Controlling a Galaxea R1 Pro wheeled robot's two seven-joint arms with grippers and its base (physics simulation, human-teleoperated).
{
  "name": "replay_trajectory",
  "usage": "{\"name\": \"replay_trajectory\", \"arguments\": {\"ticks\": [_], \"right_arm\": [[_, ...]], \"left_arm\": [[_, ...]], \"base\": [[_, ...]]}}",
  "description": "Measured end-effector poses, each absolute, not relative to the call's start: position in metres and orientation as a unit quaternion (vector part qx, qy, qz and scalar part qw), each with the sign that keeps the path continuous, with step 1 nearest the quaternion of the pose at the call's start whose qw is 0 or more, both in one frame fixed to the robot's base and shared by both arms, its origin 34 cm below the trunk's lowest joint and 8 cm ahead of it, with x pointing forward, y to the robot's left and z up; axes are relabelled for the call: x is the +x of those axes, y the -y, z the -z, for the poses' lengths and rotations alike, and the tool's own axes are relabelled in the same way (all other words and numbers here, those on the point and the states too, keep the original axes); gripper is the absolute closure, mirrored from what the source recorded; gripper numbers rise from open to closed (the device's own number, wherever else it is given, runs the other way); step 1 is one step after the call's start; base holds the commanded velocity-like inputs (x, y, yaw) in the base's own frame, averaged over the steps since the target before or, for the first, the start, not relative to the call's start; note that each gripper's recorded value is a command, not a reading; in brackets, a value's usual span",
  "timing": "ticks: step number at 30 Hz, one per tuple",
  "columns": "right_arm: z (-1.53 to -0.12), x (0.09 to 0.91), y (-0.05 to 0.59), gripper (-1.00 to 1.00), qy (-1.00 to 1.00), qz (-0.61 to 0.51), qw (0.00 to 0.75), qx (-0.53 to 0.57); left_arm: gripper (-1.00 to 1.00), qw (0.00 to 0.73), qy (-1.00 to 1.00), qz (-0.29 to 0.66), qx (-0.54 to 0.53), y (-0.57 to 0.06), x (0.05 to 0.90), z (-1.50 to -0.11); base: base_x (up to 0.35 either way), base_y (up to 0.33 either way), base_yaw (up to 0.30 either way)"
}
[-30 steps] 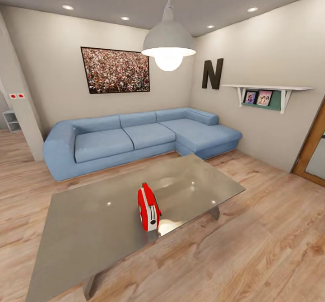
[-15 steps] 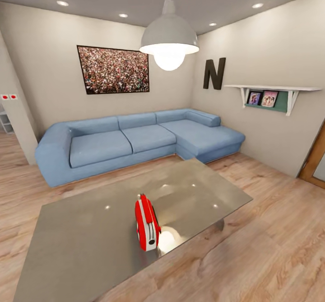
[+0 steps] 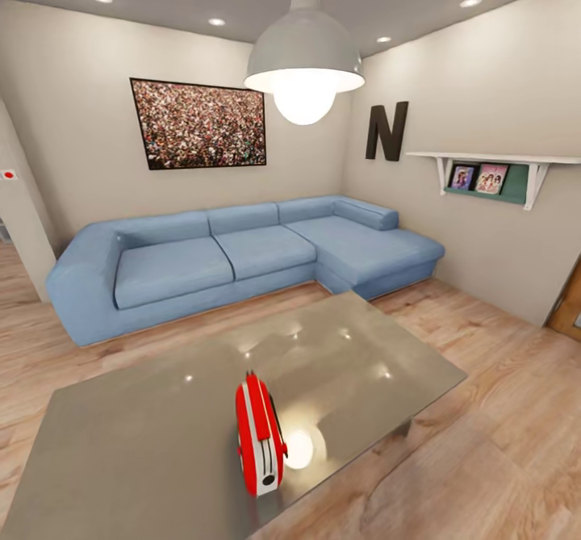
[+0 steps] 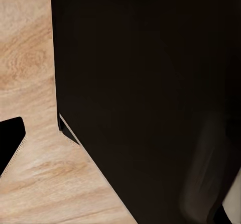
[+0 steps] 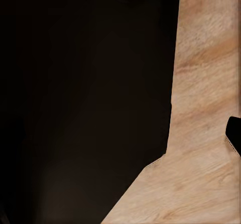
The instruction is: Turn on the radio receiver that's on the table in the living room.
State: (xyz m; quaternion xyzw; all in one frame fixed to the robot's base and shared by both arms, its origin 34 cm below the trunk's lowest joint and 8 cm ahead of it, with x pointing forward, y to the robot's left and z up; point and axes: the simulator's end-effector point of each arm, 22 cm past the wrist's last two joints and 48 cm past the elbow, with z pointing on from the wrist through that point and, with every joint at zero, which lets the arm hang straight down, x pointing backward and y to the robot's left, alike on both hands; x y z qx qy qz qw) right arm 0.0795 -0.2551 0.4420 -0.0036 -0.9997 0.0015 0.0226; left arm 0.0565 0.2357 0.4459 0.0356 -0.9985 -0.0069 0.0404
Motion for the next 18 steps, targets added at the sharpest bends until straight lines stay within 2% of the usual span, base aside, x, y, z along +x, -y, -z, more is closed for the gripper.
{"name": "replay_trajectory", "arguments": {"ticks": [3, 7, 18], "right_arm": [[-0.4420, 0.0796, 0.2556, -1.00, 1.000, -0.001, 0.022, -0.004], [-0.4420, 0.0798, 0.2549, -1.00, 1.000, 0.001, 0.022, -0.004], [-0.4420, 0.0795, 0.2527, -1.00, 1.000, 0.005, 0.022, 0.021]], "left_arm": [[-1.00, 0.036, 0.999, 0.007, 0.036, -0.2358, 0.0586, -0.4457], [-1.00, 0.034, 0.999, 0.007, 0.036, -0.2359, 0.0596, -0.4457], [-1.00, 0.033, 0.999, 0.007, 0.037, -0.2351, 0.0602, -0.4456]], "base": [[0.282, 0.000, 0.000], [0.098, 0.000, 0.111], [0.006, 0.000, 0.273]]}}
